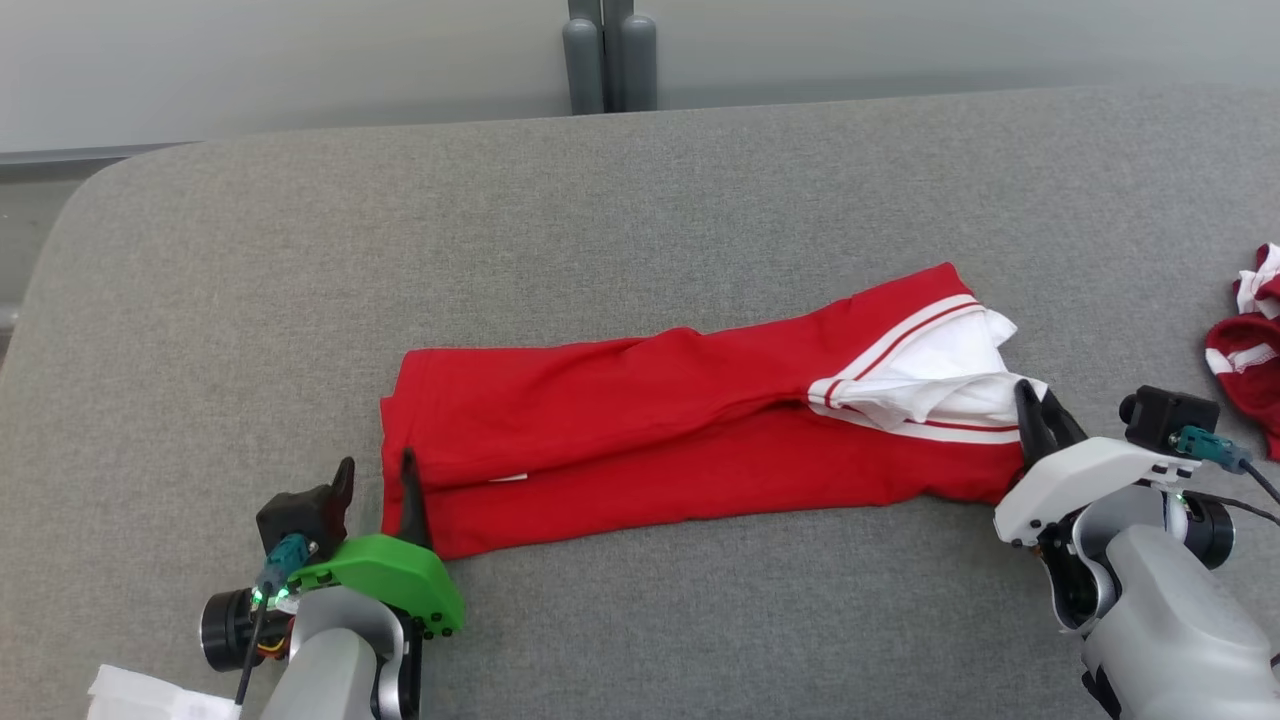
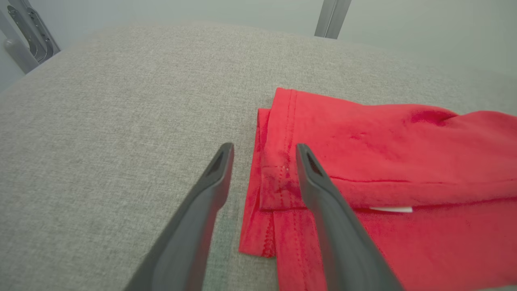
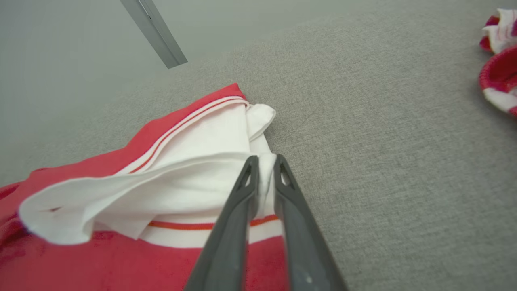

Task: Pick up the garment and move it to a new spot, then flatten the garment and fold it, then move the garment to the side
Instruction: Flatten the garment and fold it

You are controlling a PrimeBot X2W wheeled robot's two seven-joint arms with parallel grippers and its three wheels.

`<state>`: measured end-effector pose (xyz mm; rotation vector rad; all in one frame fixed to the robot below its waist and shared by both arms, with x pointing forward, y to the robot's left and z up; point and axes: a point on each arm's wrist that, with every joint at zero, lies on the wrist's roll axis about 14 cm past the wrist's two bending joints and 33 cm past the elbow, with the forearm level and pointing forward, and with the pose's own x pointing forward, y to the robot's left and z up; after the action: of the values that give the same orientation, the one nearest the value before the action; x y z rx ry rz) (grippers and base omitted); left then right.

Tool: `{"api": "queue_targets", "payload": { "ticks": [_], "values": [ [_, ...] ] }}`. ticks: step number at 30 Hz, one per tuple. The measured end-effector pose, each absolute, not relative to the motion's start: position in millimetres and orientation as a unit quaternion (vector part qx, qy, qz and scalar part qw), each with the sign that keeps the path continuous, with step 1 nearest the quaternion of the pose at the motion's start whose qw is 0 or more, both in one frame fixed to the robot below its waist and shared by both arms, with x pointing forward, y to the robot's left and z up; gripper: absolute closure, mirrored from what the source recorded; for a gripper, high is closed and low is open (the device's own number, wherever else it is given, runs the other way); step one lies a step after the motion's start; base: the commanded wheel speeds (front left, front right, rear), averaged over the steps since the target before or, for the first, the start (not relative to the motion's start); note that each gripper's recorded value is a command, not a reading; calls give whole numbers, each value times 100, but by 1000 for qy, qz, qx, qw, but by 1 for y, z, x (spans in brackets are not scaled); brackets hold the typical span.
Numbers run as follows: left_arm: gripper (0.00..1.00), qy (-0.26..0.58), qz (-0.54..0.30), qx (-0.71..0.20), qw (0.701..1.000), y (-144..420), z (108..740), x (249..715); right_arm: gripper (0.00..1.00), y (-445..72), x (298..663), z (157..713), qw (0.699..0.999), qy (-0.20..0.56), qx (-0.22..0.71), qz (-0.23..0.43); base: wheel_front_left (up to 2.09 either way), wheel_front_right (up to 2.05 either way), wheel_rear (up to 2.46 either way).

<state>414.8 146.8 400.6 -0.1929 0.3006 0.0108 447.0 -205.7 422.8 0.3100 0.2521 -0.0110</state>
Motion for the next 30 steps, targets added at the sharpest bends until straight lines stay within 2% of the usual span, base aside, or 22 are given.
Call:
{"api": "queue_targets", "payload": {
  "ticks": [10, 15, 22, 27, 28, 29, 30],
  "values": [
    [0, 109, 28, -87, 990, 159, 418, 400, 0, -206, 475, 449, 984, 95, 150, 2, 0, 0, 0],
    [0, 105, 43, -92, 989, 169, 420, 395, 0, -198, 483, 435, 980, 139, 139, 11, 0, 0, 0],
    [0, 96, 70, -95, 988, 186, 425, 390, 0, -188, 474, 396, 967, 220, 125, 15, 0, 0, 0],
    [0, 98, 77, -95, 988, 191, 422, 389, 0, -184, 470, 382, 961, 248, 120, 18, 0, 0, 0],
    [0, 99, 78, -95, 988, 191, 422, 389, 11, -184, 470, 381, 960, 252, 118, 19, 0, 0, 0],
    [0, 99, 78, -95, 987, 191, 422, 389, 58, -183, 470, 381, 960, 255, 117, 20, 0, 0, 0],
    [0, 100, 77, -94, 988, 191, 421, 389, 69, -183, 470, 380, 960, 255, 116, 20, 0, 0, 0]
  ]
}}
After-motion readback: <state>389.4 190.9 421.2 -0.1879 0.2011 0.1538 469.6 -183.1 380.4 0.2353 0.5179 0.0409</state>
